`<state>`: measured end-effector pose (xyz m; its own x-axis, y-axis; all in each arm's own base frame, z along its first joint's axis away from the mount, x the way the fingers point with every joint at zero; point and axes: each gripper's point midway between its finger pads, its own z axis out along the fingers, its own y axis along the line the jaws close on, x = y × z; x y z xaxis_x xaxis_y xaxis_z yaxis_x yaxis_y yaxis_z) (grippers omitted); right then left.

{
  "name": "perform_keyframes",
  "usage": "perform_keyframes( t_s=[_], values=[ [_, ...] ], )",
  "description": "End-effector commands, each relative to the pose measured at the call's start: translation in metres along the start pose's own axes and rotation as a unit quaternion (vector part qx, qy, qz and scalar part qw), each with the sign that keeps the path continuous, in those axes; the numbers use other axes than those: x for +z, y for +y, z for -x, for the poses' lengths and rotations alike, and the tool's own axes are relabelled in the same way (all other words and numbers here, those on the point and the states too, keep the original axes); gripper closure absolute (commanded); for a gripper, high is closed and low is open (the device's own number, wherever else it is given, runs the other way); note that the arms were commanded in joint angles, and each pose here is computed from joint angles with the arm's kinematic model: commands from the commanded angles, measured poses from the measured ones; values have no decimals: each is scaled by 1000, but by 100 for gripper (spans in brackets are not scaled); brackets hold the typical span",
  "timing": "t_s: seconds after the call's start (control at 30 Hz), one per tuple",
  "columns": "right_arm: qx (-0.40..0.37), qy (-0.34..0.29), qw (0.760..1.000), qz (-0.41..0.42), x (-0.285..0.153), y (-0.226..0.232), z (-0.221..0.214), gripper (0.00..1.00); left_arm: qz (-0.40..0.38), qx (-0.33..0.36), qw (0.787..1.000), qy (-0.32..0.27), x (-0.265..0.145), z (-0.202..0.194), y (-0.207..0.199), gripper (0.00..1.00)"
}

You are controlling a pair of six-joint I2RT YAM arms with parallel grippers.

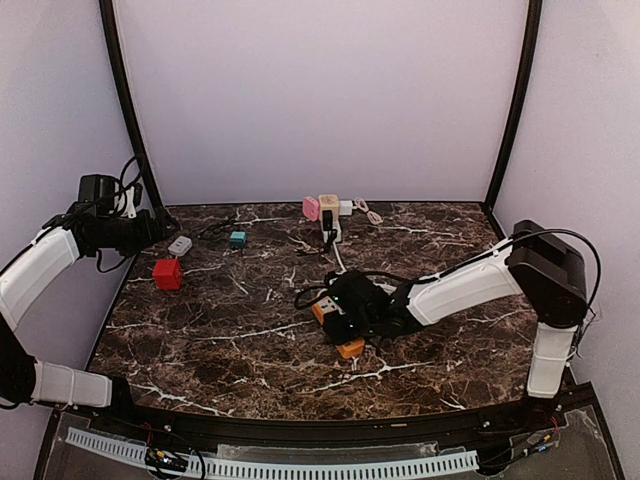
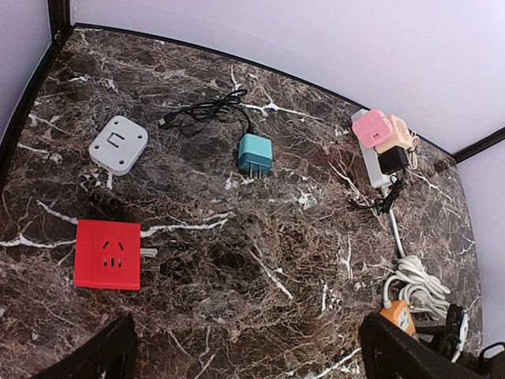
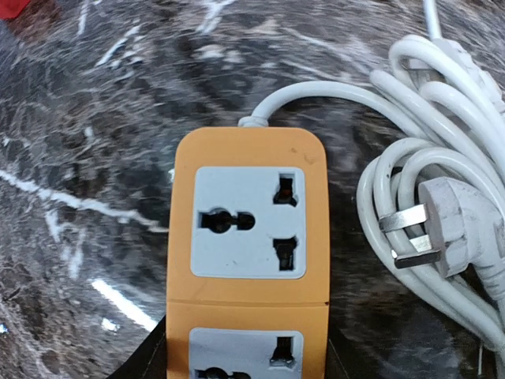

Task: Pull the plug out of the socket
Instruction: Move the socket to the center of the board.

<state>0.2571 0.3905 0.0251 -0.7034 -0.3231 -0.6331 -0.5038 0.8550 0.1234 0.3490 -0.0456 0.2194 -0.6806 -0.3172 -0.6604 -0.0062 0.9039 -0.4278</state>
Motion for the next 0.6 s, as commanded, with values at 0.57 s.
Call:
perform_keyframes(
  t_s=[0.57],
  values=[
    [108,16,988,-114,-1,-214,30,56,-38,52,997,50,30,-30,-30,1]
  ],
)
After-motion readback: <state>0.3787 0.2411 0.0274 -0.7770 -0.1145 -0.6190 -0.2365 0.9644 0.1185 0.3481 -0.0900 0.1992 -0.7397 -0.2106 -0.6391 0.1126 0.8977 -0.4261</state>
